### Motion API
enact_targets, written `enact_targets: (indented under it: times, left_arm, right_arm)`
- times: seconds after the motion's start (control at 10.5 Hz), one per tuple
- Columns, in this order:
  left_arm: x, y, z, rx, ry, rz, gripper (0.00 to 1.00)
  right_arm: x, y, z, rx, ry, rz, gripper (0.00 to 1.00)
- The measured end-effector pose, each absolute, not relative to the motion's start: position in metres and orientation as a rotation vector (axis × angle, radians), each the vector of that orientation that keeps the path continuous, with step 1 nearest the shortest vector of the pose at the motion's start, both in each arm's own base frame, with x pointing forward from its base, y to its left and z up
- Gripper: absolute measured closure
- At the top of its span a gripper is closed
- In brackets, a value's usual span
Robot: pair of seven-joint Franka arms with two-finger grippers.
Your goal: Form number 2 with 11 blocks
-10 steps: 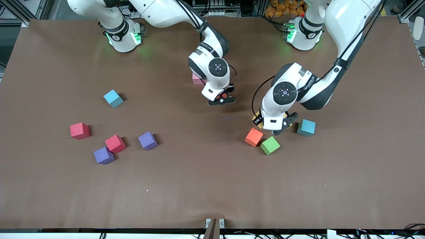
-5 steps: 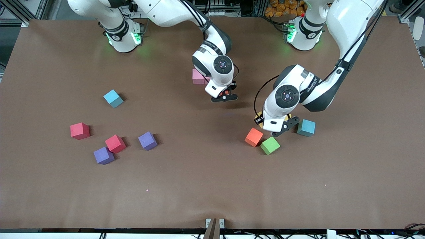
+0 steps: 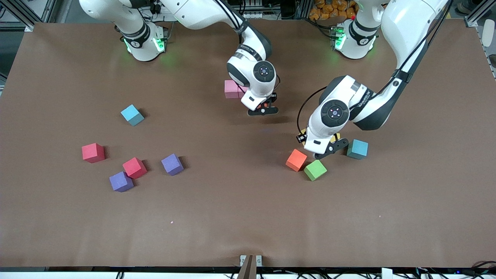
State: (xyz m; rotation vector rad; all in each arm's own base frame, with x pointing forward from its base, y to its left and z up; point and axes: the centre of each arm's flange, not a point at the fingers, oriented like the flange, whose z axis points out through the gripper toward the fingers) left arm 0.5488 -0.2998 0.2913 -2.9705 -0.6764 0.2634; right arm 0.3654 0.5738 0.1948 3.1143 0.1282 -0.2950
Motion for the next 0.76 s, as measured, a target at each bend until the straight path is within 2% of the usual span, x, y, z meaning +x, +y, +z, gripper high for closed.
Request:
enact_targets:
  times: [0.76]
  left_arm:
    - [0.5444,-0.3072,0.2916,-2.996,-0.572,0.269,0.41]
  right_arm:
    - [0.3593,0.5769,0.1945,3.104,0.115,-0.29,0.41]
